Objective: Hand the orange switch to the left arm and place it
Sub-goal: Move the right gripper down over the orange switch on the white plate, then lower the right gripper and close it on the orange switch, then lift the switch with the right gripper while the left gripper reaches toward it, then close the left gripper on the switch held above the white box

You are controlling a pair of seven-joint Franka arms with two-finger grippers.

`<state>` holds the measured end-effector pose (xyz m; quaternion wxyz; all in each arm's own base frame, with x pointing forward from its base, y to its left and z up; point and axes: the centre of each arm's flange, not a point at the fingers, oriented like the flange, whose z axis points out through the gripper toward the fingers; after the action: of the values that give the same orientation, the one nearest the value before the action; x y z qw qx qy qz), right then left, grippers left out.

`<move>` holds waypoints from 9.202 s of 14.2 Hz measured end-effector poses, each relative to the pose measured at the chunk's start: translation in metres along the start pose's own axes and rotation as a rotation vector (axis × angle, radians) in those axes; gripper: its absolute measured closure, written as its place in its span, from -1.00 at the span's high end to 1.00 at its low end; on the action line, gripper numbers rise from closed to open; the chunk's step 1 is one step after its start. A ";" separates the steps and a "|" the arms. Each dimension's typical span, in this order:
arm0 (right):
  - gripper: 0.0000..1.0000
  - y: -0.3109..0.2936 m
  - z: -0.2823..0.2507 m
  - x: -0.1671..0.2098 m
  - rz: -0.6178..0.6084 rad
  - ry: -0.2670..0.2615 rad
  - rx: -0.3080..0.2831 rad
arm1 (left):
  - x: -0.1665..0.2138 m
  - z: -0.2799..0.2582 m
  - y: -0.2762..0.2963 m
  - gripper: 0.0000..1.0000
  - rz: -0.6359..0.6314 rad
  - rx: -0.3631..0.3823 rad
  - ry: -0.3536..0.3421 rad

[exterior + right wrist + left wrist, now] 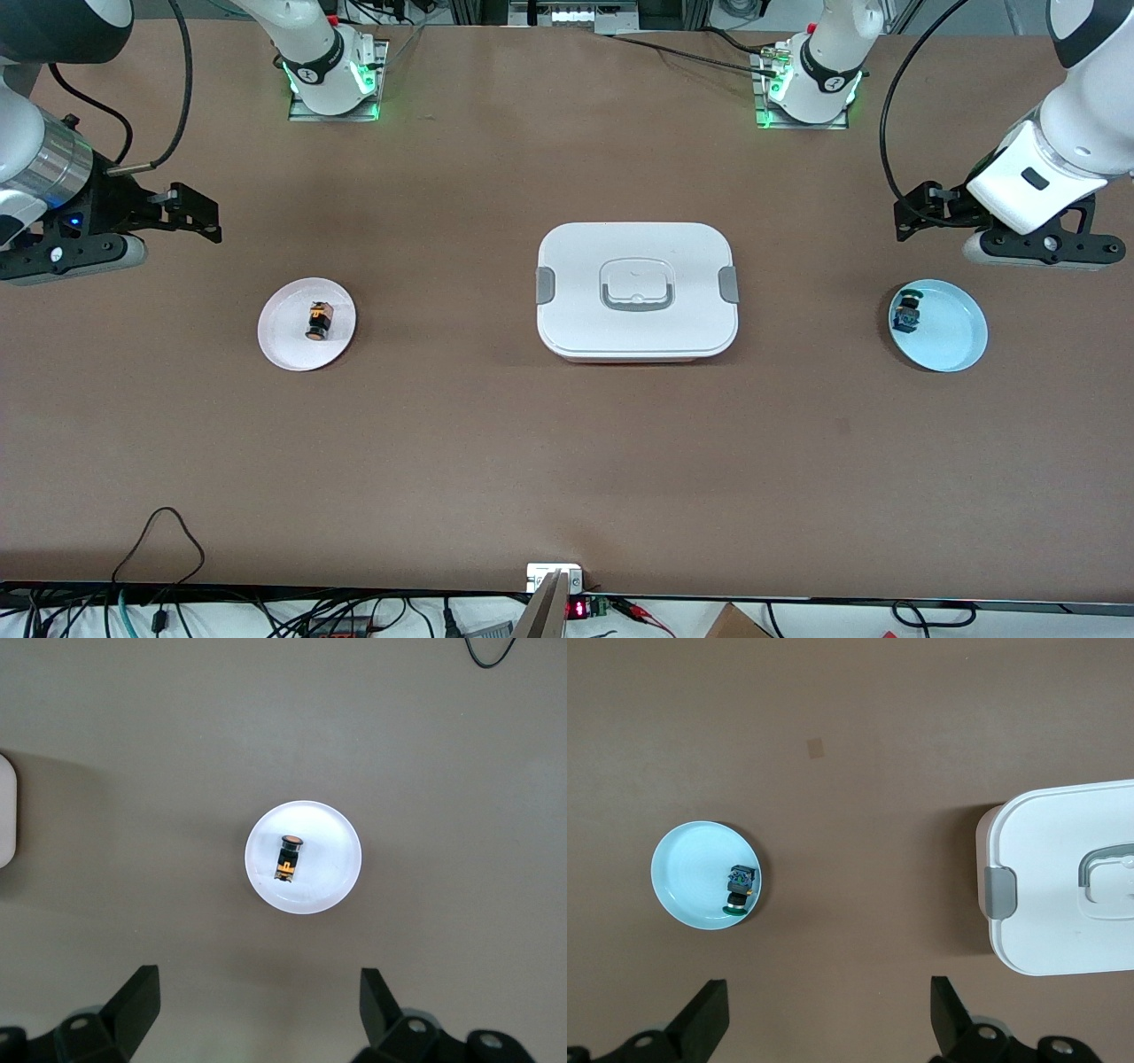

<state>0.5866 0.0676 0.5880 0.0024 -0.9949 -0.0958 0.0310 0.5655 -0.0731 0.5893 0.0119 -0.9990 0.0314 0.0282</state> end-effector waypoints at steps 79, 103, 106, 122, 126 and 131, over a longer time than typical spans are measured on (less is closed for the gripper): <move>0.44 -0.179 0.233 0.044 -1.118 0.421 0.545 | 0.000 0.000 0.002 1.00 -0.007 -0.056 -0.004; 0.44 -0.412 0.171 0.019 -0.709 1.130 1.035 | 0.068 0.180 0.084 1.00 -0.113 -1.396 -0.422; 0.44 -0.413 0.171 0.019 -0.709 1.130 1.035 | 0.068 0.173 0.125 1.00 -0.107 -1.401 -0.392; 0.44 -0.414 0.176 0.019 -0.705 1.119 1.036 | 0.045 0.184 0.159 -0.23 -0.155 -1.519 -0.481; 0.44 -0.415 0.175 0.019 -0.698 1.116 1.043 | 0.045 0.183 0.158 -0.30 -0.148 -1.521 -0.475; 0.73 -0.411 0.173 0.022 -0.693 1.125 1.036 | 0.045 0.184 0.157 -0.30 -0.148 -1.522 -0.477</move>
<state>0.5190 0.4748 0.4186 0.5159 -0.6494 -0.3543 -0.4321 0.5899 -0.2281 0.4001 -0.6648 -0.6994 -0.0662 0.2539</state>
